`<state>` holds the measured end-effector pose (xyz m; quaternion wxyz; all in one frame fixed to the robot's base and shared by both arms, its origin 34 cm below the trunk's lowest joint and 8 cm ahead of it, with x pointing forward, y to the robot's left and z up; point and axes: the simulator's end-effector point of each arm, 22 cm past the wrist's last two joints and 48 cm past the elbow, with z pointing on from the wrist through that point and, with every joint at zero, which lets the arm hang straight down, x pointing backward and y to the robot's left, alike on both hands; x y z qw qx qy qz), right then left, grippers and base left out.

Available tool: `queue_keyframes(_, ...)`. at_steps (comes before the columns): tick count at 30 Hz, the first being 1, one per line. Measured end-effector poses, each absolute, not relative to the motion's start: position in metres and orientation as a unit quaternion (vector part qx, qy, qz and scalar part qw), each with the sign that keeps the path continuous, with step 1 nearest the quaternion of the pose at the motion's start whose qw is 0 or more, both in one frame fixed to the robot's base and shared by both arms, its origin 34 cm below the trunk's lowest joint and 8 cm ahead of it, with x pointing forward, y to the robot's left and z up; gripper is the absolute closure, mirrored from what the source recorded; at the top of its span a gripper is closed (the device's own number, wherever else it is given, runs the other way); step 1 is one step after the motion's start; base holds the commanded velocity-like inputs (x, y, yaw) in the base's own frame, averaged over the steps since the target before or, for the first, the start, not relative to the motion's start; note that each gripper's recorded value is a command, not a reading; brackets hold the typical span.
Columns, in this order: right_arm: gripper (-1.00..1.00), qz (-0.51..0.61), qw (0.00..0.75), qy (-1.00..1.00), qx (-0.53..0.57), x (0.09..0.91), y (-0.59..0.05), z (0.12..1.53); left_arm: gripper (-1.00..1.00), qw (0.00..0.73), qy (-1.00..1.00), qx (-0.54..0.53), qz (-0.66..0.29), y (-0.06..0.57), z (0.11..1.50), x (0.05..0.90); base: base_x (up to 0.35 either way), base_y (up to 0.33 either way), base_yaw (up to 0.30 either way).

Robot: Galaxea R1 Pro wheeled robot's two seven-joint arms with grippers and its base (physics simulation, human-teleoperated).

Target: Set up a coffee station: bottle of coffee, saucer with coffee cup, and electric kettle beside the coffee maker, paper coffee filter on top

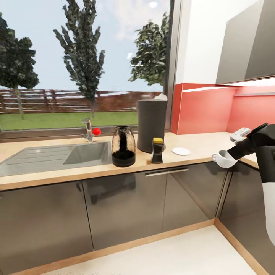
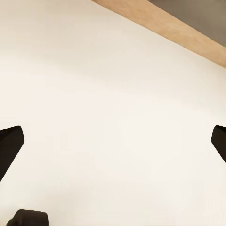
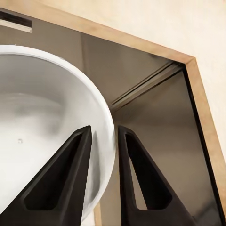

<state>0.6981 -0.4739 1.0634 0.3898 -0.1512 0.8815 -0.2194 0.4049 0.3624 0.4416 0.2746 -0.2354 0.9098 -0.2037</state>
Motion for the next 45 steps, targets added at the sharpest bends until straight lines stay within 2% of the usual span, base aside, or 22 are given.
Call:
queue_keyframes(25, 1.0, -0.218, 0.391, 0.881, -0.15, 0.6983, -0.4731, 1.0641, -1.0, 0.275, 0.91, -0.235, -0.204, 0.3624, 0.4416, 0.4049, 0.0, 0.0, 0.01)
queue_keyframes(45, 1.0, -0.214, 0.393, 0.883, -0.145, 0.6988, -0.4704, 1.0638, -1.0, 0.274, 0.91, -0.236, -0.203, 0.3626, 0.4415, 0.4048, 0.062, -0.205, 0.0)
